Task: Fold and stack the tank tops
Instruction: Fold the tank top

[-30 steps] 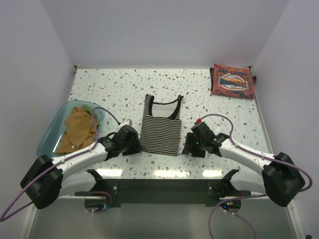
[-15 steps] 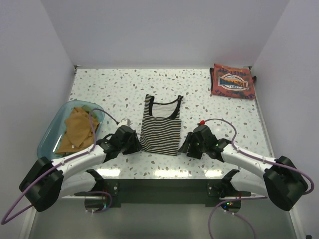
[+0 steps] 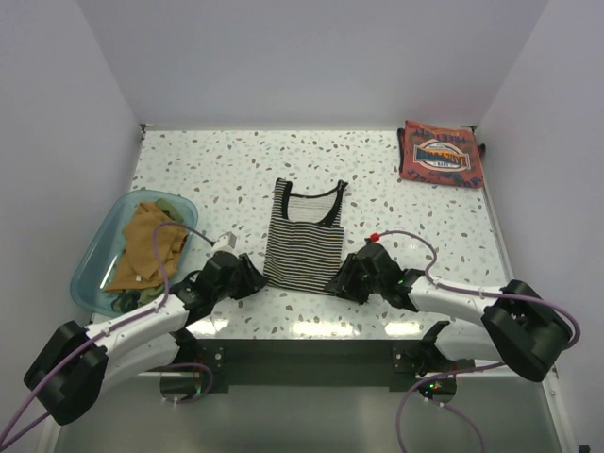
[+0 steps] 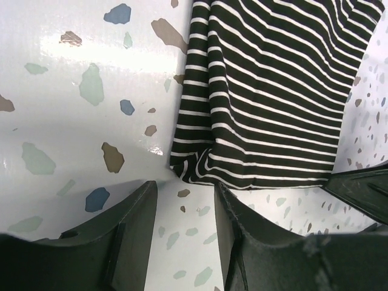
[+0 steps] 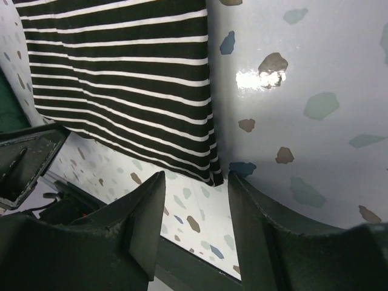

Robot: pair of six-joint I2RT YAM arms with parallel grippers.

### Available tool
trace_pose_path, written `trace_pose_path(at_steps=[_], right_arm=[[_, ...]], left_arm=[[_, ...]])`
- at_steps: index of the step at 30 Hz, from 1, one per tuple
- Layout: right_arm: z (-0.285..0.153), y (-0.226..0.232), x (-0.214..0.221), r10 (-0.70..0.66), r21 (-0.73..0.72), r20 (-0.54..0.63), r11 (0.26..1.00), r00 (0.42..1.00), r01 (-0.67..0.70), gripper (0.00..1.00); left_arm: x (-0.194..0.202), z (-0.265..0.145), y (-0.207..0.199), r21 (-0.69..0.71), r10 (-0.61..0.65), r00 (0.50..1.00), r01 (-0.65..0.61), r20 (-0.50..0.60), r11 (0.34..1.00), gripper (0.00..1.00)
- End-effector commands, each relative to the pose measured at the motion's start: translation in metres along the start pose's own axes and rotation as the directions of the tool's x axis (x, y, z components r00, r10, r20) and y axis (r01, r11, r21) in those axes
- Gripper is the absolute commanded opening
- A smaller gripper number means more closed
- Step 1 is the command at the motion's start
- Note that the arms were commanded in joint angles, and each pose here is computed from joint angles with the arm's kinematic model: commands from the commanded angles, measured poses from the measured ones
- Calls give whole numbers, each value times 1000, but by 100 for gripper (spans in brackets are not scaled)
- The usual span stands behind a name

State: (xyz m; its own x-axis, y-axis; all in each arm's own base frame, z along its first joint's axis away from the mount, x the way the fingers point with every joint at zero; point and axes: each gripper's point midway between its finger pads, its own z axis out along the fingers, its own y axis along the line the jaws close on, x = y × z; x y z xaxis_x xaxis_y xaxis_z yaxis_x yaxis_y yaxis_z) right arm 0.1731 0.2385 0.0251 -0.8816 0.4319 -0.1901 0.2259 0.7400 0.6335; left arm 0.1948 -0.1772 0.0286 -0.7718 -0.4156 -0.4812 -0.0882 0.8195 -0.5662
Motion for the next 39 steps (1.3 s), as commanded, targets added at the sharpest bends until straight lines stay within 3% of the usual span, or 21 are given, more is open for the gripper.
trace_pose_path(at_steps=[1, 12, 16, 23, 28, 32, 36, 39], right_arm=[[10, -27, 7, 21, 85, 5, 996, 1000, -21, 49], [12, -51, 16, 12, 154, 0, 988, 1000, -11, 37], [8, -55, 16, -4, 167, 1, 986, 1000, 4, 23], [6, -54, 12, -48, 183, 4, 982, 999, 47, 17], [3, -56, 10, -68, 199, 10, 978, 998, 65, 12], [-4, -55, 7, -88, 202, 24, 976, 996, 82, 9], [-13, -56, 3, -113, 217, 34, 971, 993, 103, 10], [-18, -50, 2, -121, 196, 36, 974, 992, 112, 20]], left_arm=[[-13, 0, -11, 45, -38, 998, 36, 51, 998, 48], [-9, 11, -12, 42, -80, 996, 79, 37, 996, 60], [-10, 14, -7, 8, -98, 994, 98, 44, 995, 59], [4, 17, 19, -122, -95, 995, 95, 0, 988, 43], [14, 16, 34, -178, -75, 996, 67, -40, 982, 22], [18, 14, 38, -188, -56, 997, 44, -60, 981, 11], [20, 11, 36, -177, -39, 996, 25, -77, 984, 7], [21, 6, 32, -158, -22, 996, 8, -88, 987, 11]])
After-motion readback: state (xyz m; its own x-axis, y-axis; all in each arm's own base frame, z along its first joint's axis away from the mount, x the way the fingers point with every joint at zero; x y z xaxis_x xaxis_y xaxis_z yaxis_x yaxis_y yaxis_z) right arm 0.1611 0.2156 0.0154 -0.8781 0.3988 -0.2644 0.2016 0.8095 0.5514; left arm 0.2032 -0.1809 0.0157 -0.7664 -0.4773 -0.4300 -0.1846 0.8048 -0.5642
